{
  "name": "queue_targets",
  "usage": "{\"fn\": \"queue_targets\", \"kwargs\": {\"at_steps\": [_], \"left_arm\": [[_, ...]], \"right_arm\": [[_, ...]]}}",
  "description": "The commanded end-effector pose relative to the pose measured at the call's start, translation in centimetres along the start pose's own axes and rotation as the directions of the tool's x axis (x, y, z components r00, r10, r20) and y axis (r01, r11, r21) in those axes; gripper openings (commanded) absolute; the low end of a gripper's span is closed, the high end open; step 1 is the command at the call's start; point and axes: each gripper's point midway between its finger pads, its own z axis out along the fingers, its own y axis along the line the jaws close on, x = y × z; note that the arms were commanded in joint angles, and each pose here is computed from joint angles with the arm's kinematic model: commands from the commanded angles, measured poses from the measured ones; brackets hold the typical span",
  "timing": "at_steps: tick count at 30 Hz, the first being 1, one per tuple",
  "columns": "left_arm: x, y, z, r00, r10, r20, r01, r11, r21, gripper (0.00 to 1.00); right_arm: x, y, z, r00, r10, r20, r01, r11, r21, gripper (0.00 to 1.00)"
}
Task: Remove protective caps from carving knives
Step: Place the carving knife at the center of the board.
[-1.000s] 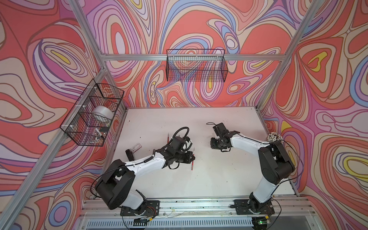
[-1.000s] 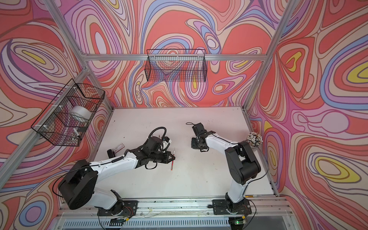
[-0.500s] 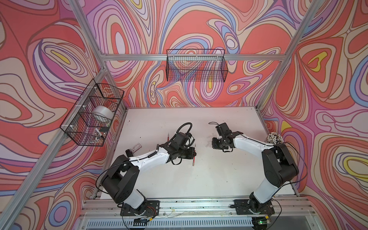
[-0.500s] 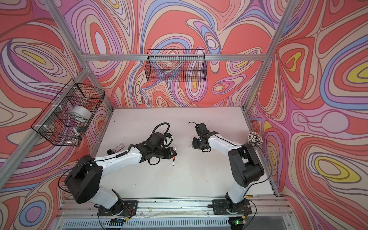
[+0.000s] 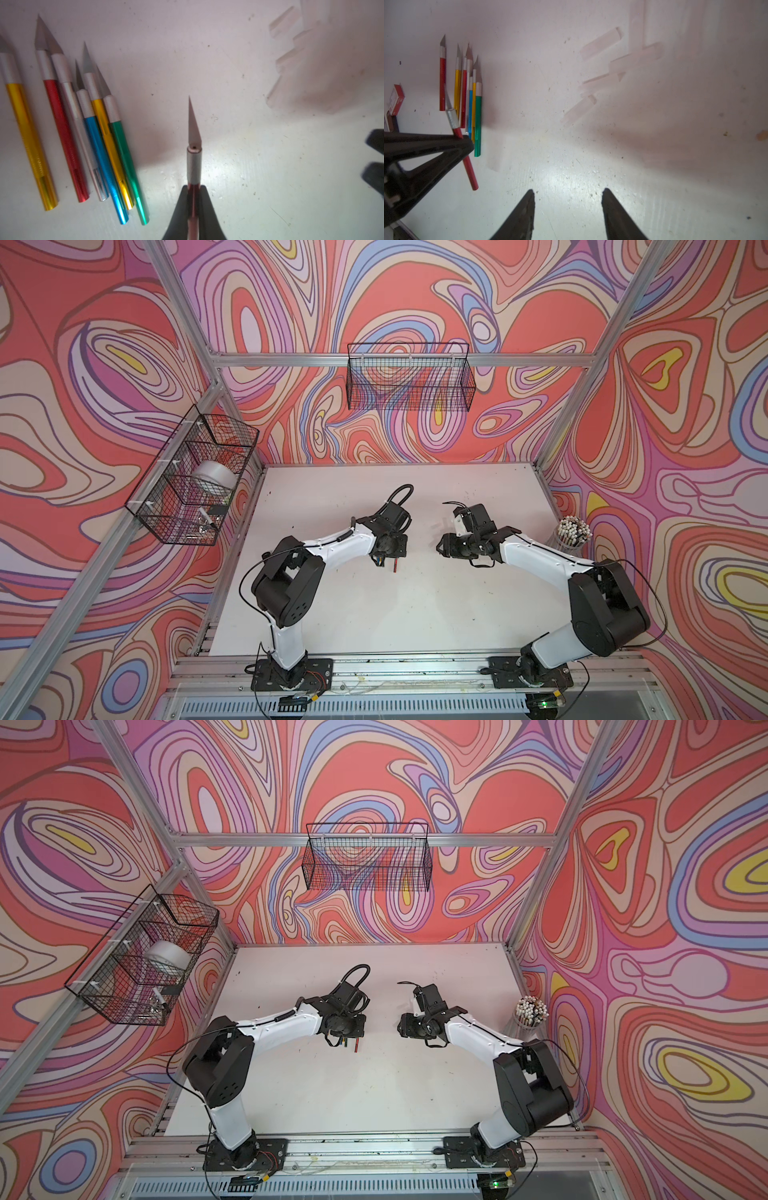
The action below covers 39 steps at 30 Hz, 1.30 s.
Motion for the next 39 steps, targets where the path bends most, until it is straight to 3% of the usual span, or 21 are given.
{"fn": "queue_targets", "kwargs": {"at_steps": [1, 13, 22, 35, 39], "left_arm": [[-0.1, 2.5, 0.5, 1.0, 0.0, -0.031, -0.004, 0.989, -0.145, 0.06], [-1.9, 3.9, 2.8, 0.999, -0.024, -0.044, 0.013, 0.973, -0.232, 0.11], [-1.8, 4.5, 3.7, 0.997, -0.035, -0.064, 0.018, 0.97, -0.243, 0.23], [-2.2, 4.1, 3.6, 0.998, -0.039, -0.051, 0.027, 0.977, -0.212, 0.26], [-2.5, 3.3, 3.0, 0.999, -0.041, -0.026, 0.036, 0.986, -0.16, 0.3]], "right_arm": [[-0.1, 0.8, -0.8, 1.0, -0.004, 0.025, 0.005, 0.999, -0.04, 0.62], [0.4, 1.2, -2.1, 0.999, -0.001, 0.044, 0.004, 0.998, -0.067, 0.93], [-0.2, 1.3, -2.8, 0.998, -0.009, 0.069, 0.012, 0.998, -0.056, 0.95], [-1.5, 1.5, -4.5, 0.99, -0.025, 0.141, 0.032, 0.999, -0.044, 0.94], [-1.6, 2.6, -4.2, 0.989, -0.032, 0.147, 0.049, 0.993, -0.11, 0.93]]}}
